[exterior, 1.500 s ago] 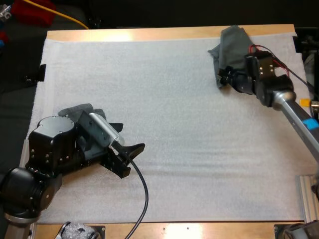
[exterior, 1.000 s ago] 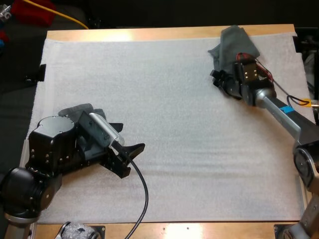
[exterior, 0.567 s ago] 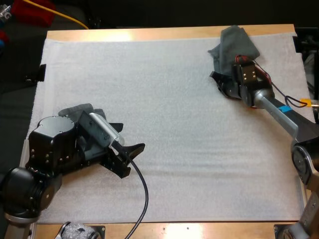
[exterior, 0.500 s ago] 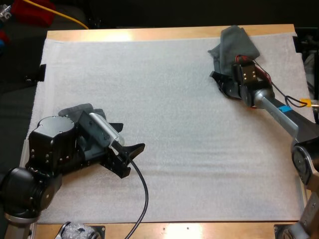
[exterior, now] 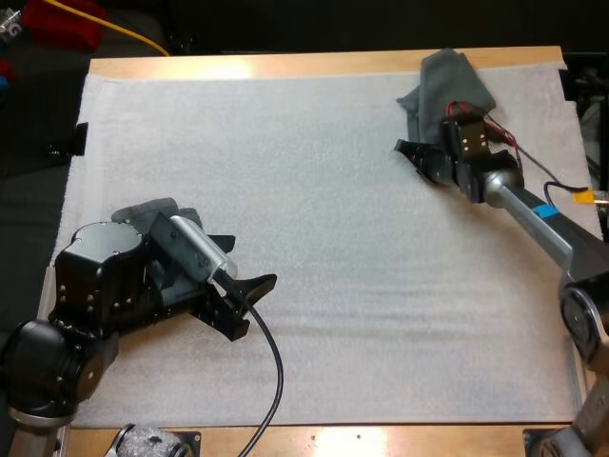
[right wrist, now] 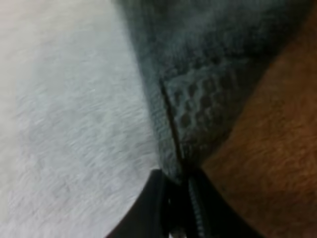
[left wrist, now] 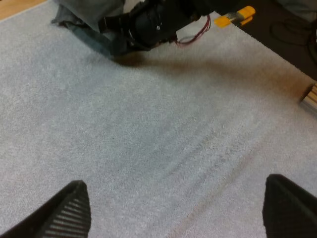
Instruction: Pick towel from pile, fold and stack
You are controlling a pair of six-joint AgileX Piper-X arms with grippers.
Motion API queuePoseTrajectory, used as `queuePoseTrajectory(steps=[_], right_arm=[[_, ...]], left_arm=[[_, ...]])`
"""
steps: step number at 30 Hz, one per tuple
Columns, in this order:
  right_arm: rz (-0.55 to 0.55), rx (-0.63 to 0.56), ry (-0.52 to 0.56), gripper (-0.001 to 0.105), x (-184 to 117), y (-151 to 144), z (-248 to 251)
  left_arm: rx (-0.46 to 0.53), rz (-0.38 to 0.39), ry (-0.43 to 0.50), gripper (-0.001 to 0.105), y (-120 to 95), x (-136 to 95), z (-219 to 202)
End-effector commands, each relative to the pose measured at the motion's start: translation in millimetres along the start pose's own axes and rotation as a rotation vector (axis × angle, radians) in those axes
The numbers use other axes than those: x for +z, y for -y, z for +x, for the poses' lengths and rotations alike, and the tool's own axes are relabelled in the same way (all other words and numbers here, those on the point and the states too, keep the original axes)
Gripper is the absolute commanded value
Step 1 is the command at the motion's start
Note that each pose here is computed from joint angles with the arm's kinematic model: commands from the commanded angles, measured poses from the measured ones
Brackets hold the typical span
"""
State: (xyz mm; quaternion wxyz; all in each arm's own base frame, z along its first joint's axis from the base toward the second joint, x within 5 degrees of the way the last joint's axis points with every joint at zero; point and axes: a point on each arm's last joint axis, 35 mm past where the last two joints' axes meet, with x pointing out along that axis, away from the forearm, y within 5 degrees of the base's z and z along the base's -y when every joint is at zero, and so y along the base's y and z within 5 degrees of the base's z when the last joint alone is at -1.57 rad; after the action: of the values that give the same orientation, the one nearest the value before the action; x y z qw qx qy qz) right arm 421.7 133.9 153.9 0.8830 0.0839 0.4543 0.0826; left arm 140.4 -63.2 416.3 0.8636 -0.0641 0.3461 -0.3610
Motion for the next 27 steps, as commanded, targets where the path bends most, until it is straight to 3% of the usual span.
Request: queuePoseTrajectory(steps=[1, 2, 9, 15, 27], right_arm=[[-0.076, 0.007, 0.013, 0.002, 5.5, -8.4, -13.5], [-0.136, 0.009, 0.018, 0.002, 7.4, -15.5, -24.9], [-0.23, 0.038, 0.037, 0.002, 13.8, -31.2, -59.2], [-0.297, 0.129, 0.072, 0.002, 19.5, -52.4, -115.3], [-0.422, 0.289, 0.134, 0.002, 0.1, -122.4, -166.9]], left_arm=[[-0.002, -0.004, 0.011, 0.07, 1.5, 1.2, -2.8], [-0.002, -0.004, 0.011, 0.07, 1.5, 1.2, -2.8], [-0.002, -0.004, 0.011, 0.07, 1.5, 1.2, -2.8], [-0.002, -0.004, 0.011, 0.07, 1.5, 1.2, -2.8], [-0.002, -0.004, 0.011, 0.07, 1.5, 1.2, -2.8]])
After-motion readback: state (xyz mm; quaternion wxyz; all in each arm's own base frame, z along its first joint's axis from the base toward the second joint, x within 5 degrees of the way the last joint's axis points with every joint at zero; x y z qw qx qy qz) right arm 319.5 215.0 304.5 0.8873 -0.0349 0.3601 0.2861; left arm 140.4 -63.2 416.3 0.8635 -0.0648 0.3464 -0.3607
